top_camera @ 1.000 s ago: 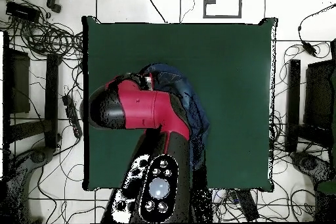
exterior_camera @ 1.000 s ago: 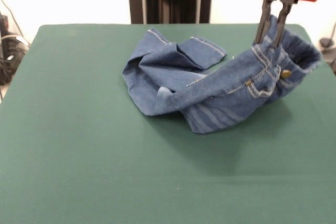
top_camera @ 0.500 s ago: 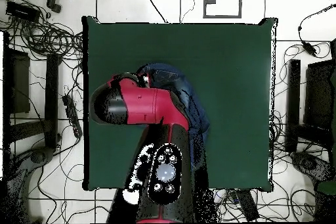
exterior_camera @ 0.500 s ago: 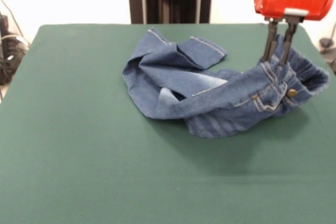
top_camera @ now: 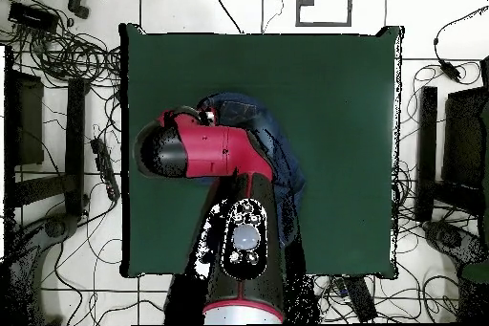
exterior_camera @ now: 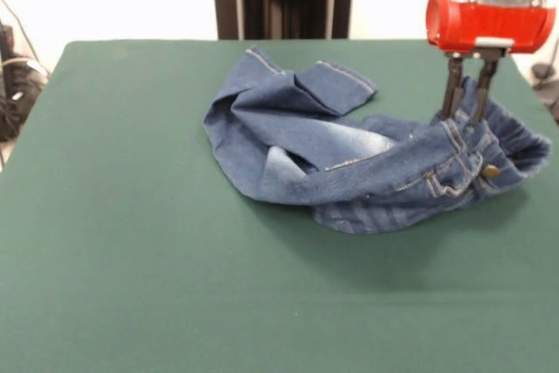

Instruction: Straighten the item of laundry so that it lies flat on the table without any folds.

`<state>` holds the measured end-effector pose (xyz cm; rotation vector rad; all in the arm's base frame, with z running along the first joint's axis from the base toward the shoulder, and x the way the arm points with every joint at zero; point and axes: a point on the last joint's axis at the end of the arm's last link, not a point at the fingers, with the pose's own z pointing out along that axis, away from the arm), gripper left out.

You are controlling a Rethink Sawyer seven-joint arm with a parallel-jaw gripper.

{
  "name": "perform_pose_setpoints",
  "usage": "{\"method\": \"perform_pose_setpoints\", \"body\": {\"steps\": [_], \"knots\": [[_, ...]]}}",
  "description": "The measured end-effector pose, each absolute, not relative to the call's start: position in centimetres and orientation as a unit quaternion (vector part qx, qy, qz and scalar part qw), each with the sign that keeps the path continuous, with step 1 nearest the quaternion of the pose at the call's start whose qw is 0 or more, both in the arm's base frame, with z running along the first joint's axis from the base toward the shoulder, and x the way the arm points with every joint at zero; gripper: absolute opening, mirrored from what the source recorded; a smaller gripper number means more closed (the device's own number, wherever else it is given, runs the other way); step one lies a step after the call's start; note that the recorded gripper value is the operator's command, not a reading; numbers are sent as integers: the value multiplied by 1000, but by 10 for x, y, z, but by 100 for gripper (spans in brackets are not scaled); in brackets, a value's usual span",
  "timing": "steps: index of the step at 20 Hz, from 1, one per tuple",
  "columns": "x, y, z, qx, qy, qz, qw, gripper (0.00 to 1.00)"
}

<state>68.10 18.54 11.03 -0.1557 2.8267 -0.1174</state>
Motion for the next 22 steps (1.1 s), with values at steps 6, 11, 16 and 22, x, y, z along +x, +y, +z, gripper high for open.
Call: {"method": "perform_pose_setpoints", "body": {"steps": [6,11,16,22], "knots": [[675,200,103,-65,986,-40,149,100],[673,203,98,-68,986,-40,145,100],[673,202,98,-70,986,-41,145,100],[671,183,105,-79,985,-54,143,100]]}}
